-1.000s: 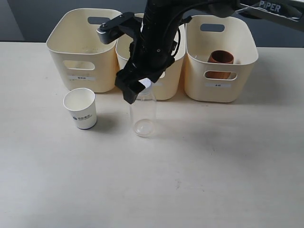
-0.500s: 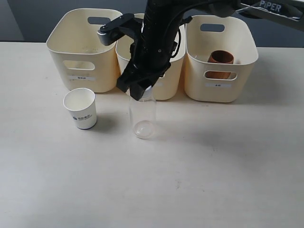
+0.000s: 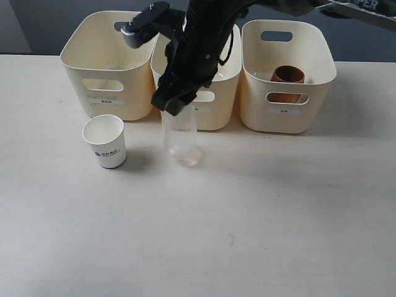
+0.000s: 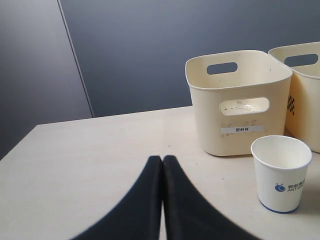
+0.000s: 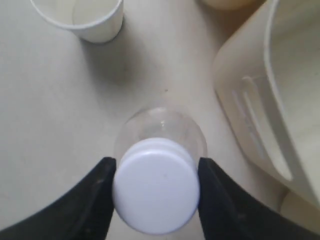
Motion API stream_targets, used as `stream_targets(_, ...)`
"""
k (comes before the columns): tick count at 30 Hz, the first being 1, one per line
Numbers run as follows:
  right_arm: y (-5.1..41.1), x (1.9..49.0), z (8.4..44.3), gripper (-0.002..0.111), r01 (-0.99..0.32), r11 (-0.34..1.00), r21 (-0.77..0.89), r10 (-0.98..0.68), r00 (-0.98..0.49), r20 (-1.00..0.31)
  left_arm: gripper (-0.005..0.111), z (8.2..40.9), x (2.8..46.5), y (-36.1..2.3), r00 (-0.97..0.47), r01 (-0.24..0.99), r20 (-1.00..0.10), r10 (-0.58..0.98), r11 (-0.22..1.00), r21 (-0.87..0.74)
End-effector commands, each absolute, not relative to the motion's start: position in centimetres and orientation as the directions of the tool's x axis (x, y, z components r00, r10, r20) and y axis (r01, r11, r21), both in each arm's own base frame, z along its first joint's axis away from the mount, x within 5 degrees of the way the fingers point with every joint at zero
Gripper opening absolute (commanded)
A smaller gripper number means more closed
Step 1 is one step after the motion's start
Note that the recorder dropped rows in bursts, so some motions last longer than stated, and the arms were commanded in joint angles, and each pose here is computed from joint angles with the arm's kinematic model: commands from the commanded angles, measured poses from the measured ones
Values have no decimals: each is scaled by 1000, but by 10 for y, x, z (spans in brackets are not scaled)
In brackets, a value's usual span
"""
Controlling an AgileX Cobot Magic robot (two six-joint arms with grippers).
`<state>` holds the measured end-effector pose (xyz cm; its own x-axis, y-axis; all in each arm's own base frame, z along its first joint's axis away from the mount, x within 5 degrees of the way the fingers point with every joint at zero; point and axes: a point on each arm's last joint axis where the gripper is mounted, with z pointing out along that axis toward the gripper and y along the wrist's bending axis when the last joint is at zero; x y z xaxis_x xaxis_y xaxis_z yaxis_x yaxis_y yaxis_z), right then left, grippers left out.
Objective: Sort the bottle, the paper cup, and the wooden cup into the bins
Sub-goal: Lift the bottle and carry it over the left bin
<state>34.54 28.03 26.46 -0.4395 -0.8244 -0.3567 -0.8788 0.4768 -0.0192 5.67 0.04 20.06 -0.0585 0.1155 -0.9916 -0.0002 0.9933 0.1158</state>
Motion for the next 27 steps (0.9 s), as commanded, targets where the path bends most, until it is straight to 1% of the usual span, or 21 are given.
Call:
stream_targets(1,274,333,310,-1,-884,458,-89,-804,-370,-465,0,201,56,0,-48,-2,-992,114,993,114)
stream_targets(5,270,314,350,-1,-885,444,-138,-777,-303,-552,0,201,56,0,-48,-2,-992,114,993,114)
stream_targets(9,272,293,390,-1,-876,432,-215,-718,-189,-670,0,201,56,0,-48,-2,-992,114,993,114)
stream_targets(12,276,283,410,-1,-862,431,-265,-667,-107,-738,0,201,56,0,-48,-2,-992,114,993,114)
stream_targets(14,280,282,416,-1,-848,445,-287,-628,-67,-775,0,201,56,0,-48,-2,-992,114,993,114)
stream_targets(19,293,296,411,-1,-822,489,-293,-556,-35,-830,0,201,56,0,-48,-2,-992,114,993,114)
stream_targets(27,318,326,375,-1,-795,535,-285,-508,-33,-861,0,201,56,0,-48,-2,-992,114,993,114)
